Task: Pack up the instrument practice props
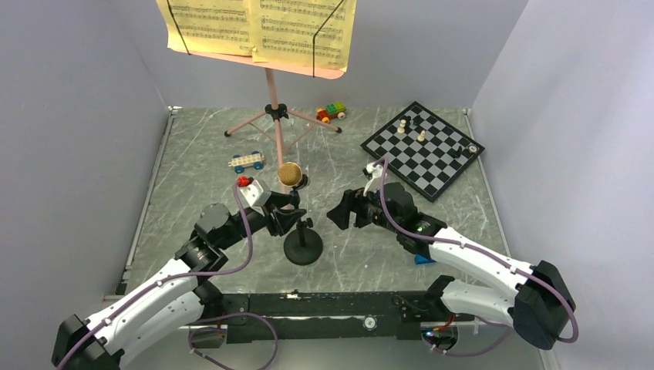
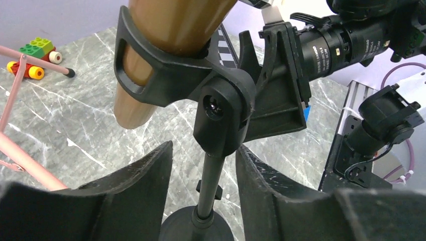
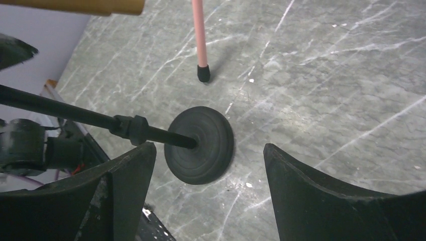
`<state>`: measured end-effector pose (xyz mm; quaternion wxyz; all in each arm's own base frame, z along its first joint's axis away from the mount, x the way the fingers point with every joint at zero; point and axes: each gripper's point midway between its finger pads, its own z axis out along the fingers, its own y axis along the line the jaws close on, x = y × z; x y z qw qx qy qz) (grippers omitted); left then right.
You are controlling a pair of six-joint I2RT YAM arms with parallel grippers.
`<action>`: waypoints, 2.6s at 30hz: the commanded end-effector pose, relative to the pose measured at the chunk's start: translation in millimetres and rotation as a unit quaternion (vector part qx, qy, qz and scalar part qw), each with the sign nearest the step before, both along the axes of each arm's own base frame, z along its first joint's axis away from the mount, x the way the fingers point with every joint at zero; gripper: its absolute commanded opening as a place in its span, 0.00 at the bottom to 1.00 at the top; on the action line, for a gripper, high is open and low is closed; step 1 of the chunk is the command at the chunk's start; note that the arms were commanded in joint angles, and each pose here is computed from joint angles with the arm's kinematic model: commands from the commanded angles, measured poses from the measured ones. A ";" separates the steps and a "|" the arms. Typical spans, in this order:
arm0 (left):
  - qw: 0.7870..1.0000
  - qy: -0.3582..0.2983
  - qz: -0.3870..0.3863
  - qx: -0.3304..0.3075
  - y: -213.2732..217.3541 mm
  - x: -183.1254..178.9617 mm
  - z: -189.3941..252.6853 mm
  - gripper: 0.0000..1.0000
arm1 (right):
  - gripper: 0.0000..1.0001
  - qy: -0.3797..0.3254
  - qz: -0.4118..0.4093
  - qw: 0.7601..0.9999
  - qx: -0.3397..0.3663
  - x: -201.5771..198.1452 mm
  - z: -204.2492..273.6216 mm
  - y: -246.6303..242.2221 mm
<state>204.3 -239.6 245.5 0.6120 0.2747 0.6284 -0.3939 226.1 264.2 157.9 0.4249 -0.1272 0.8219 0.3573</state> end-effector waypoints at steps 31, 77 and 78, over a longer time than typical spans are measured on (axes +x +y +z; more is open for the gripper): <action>0.993 -0.100 -0.056 0.009 -11.5 -16.8 28.8 0.00 | 0.54 0.086 0.253 0.951 0.157 -19.1 19.9 82.4; 1.000 -0.017 -0.022 0.008 -9.9 -5.7 -1.7 0.00 | 0.00 -0.191 0.151 0.967 -0.079 -38.8 -4.1 60.4; 1.000 -0.017 -0.021 0.008 -8.7 -6.3 -1.9 0.00 | 0.01 -0.186 0.146 0.969 -0.069 -40.0 0.2 59.0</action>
